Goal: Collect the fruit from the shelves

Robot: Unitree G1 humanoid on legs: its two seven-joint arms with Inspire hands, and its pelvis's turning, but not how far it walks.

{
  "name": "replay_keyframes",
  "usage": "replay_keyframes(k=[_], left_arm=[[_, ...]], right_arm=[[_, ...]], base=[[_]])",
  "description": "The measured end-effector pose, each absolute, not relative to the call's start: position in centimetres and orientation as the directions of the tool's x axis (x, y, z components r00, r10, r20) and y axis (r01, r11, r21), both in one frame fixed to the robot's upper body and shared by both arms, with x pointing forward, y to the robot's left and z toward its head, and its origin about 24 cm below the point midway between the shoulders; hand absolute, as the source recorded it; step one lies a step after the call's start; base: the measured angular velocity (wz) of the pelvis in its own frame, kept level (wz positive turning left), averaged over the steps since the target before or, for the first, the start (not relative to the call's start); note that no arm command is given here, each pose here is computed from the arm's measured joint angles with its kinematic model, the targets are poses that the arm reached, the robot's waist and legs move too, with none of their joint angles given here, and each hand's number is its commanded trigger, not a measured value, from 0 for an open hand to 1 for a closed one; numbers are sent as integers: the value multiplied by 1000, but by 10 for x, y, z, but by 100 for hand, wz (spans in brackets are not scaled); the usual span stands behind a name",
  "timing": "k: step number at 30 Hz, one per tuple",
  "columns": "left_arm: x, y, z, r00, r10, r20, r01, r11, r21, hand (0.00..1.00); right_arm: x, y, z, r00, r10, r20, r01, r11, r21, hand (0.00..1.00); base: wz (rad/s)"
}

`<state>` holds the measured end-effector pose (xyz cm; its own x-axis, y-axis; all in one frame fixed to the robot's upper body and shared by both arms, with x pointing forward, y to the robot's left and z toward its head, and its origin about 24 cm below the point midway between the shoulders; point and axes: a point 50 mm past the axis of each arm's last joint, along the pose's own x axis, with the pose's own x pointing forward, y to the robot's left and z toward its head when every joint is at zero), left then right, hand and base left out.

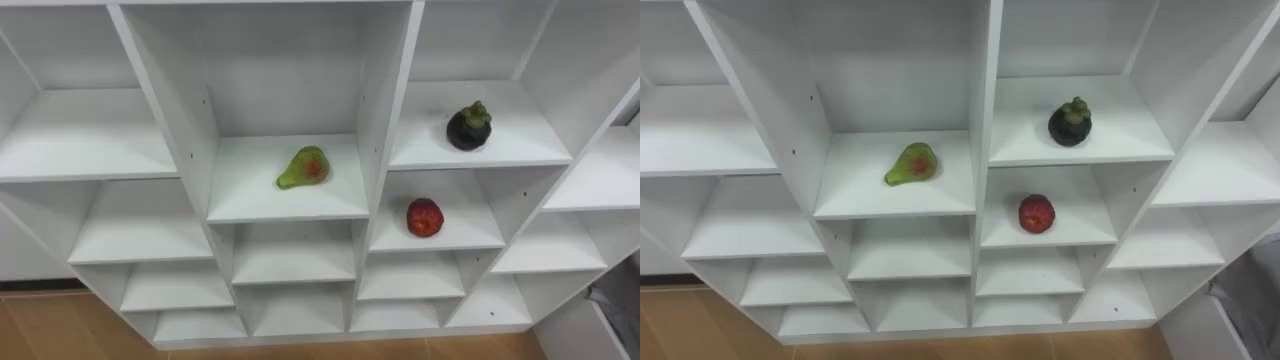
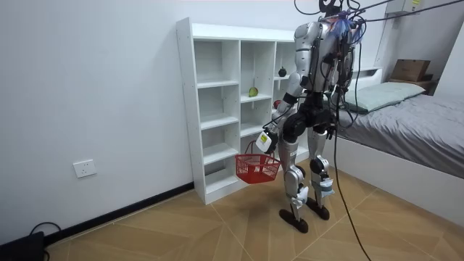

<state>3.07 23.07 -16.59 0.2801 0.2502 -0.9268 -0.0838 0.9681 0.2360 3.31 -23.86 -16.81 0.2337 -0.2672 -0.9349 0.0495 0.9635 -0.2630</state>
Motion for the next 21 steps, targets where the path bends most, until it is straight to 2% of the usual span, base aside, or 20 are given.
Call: replay_keyframes(k=[21], left_arm=[[31,232,-165,281,276,-919,-102,961,257,100]], right_arm=[[33,-240,-168,236,-264,-935,53,964,-259,0]], base=[[0]])
